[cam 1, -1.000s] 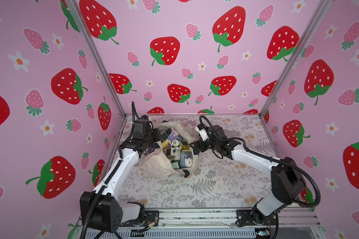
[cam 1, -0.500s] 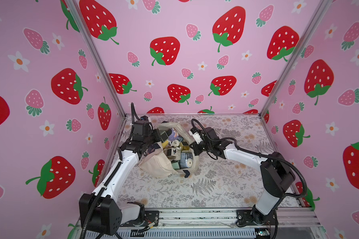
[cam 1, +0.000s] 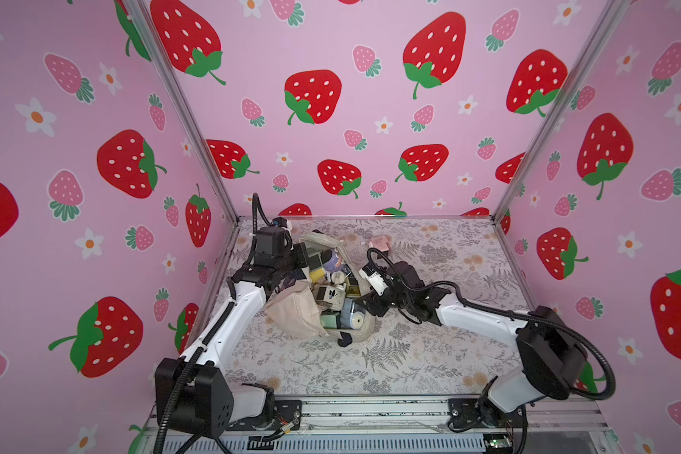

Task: Take out the pencil sharpeners from the tote bags
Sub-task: Adjust the canvas bag at the center of the board, then pick up the pencil sharpener from the canvas bag.

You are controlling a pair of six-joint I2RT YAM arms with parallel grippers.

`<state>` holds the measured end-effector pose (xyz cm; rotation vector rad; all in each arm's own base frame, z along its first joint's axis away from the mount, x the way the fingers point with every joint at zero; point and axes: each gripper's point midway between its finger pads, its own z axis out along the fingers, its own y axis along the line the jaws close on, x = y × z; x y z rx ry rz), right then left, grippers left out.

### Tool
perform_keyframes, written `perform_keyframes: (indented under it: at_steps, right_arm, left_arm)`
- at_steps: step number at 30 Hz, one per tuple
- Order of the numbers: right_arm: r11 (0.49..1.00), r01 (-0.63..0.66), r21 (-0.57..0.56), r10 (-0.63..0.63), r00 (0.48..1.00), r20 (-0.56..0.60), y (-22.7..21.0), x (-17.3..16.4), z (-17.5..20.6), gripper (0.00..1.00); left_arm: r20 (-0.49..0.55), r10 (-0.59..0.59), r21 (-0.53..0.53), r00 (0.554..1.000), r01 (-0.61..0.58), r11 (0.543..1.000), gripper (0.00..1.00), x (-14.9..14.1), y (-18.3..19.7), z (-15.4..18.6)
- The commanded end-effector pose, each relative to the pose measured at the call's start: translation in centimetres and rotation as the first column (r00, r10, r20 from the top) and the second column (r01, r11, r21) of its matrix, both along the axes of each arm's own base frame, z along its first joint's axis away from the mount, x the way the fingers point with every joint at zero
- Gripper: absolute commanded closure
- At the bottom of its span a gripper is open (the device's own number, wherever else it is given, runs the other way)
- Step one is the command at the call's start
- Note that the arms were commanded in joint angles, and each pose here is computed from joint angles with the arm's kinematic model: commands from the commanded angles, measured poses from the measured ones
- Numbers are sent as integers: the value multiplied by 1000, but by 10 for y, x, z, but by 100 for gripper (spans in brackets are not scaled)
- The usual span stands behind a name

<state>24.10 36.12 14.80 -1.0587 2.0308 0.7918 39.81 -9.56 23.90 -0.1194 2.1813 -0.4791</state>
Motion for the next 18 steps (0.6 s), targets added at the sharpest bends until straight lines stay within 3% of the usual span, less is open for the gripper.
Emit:
perform_keyframes:
  at_steps: [1, 6, 10, 13, 18]
  right_arm:
    - [997, 66, 51, -72, 989, 133, -24, 0, 37, 33]
    - [983, 70, 168, -108, 967, 231, -52, -18, 85, 27]
    - [974, -16, 227, -38, 972, 232, -50, -38, 105, 32]
    - [975, -78, 210, 26, 971, 237, -42, -48, 105, 36]
    - [985, -97, 144, 61, 970, 234, -31, -46, 90, 32]
  left_arm:
    - [108, -65, -14, 992, 67, 998, 100, 8, -12, 28]
    - [131, -114, -34, 985, 120, 992, 100, 2, -21, 33]
    - [142, -111, -37, 984, 117, 992, 100, 0, -20, 37]
    - [152, -114, -37, 982, 121, 992, 100, -1, -20, 39]
    - [165, -155, -73, 974, 169, 983, 100, 1, -31, 42]
